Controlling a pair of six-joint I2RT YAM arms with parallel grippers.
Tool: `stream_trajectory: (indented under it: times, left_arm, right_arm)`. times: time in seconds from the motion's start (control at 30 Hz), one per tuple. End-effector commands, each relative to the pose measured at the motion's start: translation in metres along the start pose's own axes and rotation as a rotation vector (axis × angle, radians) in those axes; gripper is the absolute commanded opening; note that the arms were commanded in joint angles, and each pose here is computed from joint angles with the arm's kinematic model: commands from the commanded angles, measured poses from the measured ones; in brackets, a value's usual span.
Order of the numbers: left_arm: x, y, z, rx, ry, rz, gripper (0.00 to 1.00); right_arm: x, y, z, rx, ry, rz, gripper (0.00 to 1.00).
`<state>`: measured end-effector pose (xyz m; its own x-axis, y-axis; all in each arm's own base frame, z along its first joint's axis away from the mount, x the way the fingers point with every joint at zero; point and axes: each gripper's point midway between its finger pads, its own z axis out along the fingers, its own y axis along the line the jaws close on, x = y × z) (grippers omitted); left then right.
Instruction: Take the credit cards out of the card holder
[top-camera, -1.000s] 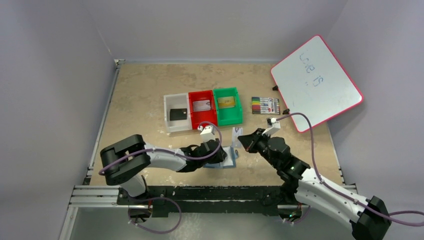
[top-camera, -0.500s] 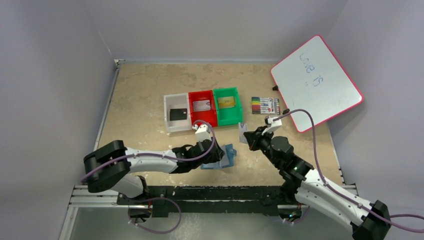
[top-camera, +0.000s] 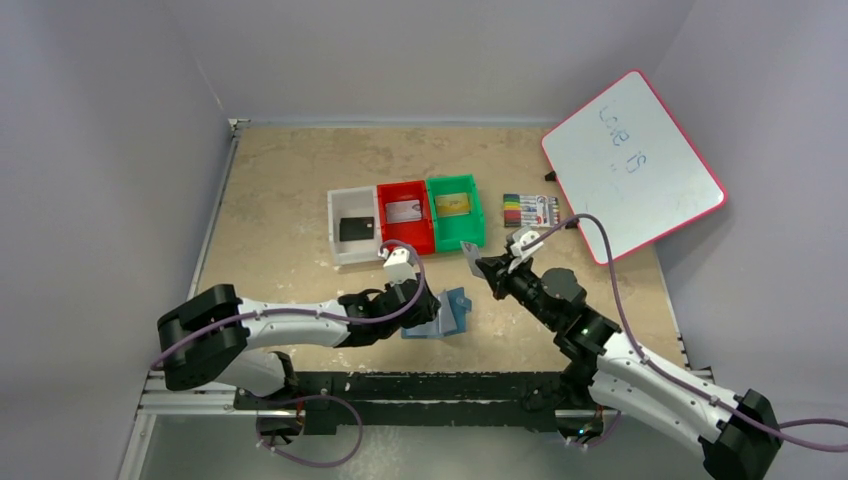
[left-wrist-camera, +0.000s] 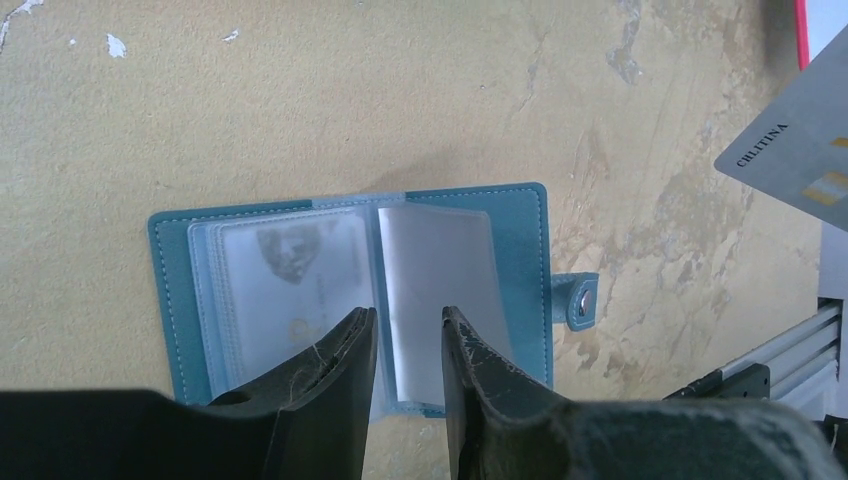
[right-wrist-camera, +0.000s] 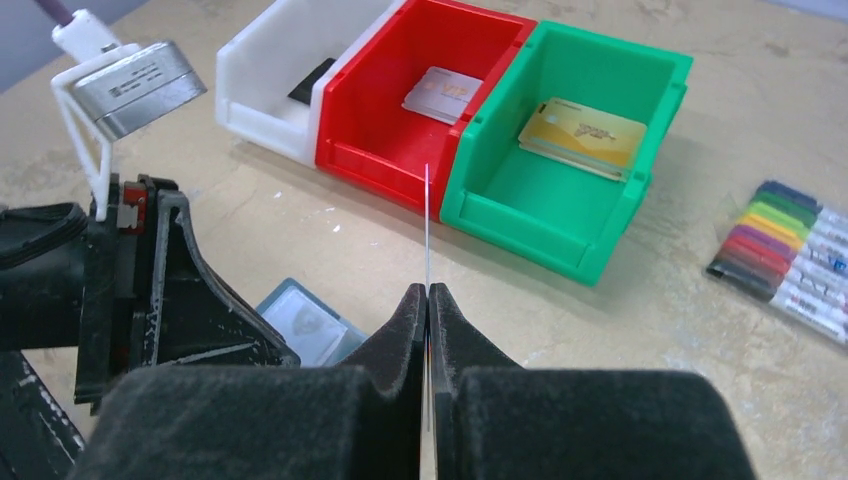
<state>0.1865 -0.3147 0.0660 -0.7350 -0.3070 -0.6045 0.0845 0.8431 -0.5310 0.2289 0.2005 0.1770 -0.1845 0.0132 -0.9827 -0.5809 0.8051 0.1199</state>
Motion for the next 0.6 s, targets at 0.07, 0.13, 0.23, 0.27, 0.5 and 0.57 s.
stream_trajectory:
  times: [0.07,0.13,0.23,0.27,0.5,0.57]
  left_arm:
    - [-0.017,0.000,-0.009,-0.004,-0.066,-0.016,0.30]
    - [-0.022,0.008,-0.012,-0.035,-0.089,-0.012,0.30]
    - [-0.029,0.017,-0.019,-0.064,-0.114,-0.003,0.30]
    - [-0.030,0.020,-0.021,-0.070,-0.118,0.001,0.30]
    - [-0.032,0.032,-0.029,-0.078,-0.139,-0.016,0.31]
    - [-0.032,0.037,-0.030,-0.085,-0.150,-0.022,0.30]
  right_arm:
    - [-0.056,0.012,0.006,-0.067,-0.160,-0.136,0.00]
    - [-0.056,0.011,0.013,-0.065,-0.147,-0.181,0.00]
    - [-0.053,0.014,0.026,-0.082,-0.099,-0.255,0.00]
    - [-0.053,0.013,0.029,-0.081,-0.091,-0.274,0.00]
    - [-0.064,0.013,0.048,-0.090,-0.094,-0.465,0.00]
    - [-0.065,0.013,0.055,-0.096,-0.082,-0.516,0.00]
